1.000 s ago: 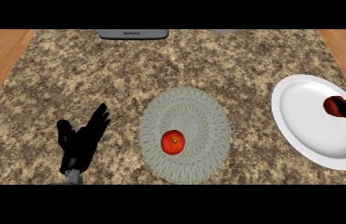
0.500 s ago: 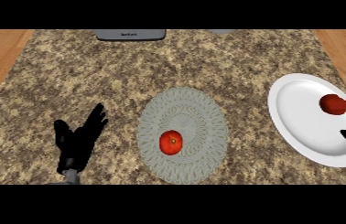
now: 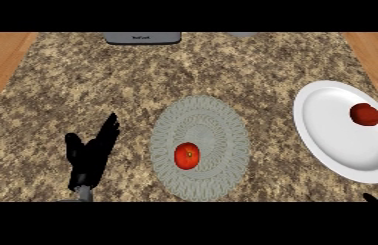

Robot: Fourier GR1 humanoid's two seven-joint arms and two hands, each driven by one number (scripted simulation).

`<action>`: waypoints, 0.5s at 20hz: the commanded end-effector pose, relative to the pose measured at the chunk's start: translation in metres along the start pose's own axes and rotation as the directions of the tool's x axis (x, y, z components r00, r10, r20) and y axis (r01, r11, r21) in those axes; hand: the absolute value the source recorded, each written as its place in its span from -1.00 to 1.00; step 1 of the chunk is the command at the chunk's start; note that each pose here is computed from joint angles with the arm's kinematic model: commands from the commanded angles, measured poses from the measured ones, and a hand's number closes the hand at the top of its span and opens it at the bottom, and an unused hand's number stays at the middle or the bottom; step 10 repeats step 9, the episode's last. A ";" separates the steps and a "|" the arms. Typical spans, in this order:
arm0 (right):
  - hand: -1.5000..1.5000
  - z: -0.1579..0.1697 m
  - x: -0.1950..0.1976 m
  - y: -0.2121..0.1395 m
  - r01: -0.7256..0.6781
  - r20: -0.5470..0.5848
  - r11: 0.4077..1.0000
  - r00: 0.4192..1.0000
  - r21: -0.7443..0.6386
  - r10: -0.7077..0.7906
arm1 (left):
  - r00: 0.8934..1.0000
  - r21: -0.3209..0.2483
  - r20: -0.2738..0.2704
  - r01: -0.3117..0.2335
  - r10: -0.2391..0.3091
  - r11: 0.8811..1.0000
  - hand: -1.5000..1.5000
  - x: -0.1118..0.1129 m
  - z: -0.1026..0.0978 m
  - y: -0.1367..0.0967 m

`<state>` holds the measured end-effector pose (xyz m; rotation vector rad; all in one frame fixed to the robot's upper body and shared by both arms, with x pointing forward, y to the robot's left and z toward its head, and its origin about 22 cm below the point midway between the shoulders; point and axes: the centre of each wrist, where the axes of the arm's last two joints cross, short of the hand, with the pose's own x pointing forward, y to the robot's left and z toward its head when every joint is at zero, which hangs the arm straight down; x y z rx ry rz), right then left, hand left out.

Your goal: Pick the bell pepper from the placemat and place it in the plate

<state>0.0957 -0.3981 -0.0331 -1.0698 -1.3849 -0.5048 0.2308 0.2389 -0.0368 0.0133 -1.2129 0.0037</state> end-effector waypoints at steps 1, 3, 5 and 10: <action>-1.00 0.029 -0.011 -0.028 -0.053 -0.002 0.998 0.999 0.034 0.053 | 0.999 -0.015 -0.034 0.012 -0.013 1.000 0.00 0.007 -0.003 0.007; -1.00 0.040 -0.006 -0.003 -0.054 -0.017 0.998 0.998 0.021 0.055 | 1.000 -0.003 -0.023 -0.017 0.017 1.000 0.00 -0.013 -0.003 0.002; -1.00 0.058 0.004 -0.009 -0.078 -0.027 0.996 0.997 0.031 0.079 | 1.000 -0.007 -0.025 -0.005 0.005 1.000 0.00 -0.012 0.005 -0.004; -1.00 0.072 0.012 -0.015 -0.054 -0.034 0.998 0.998 0.016 0.054 | 1.000 0.008 -0.022 0.004 -0.004 1.000 0.00 0.001 0.006 -0.007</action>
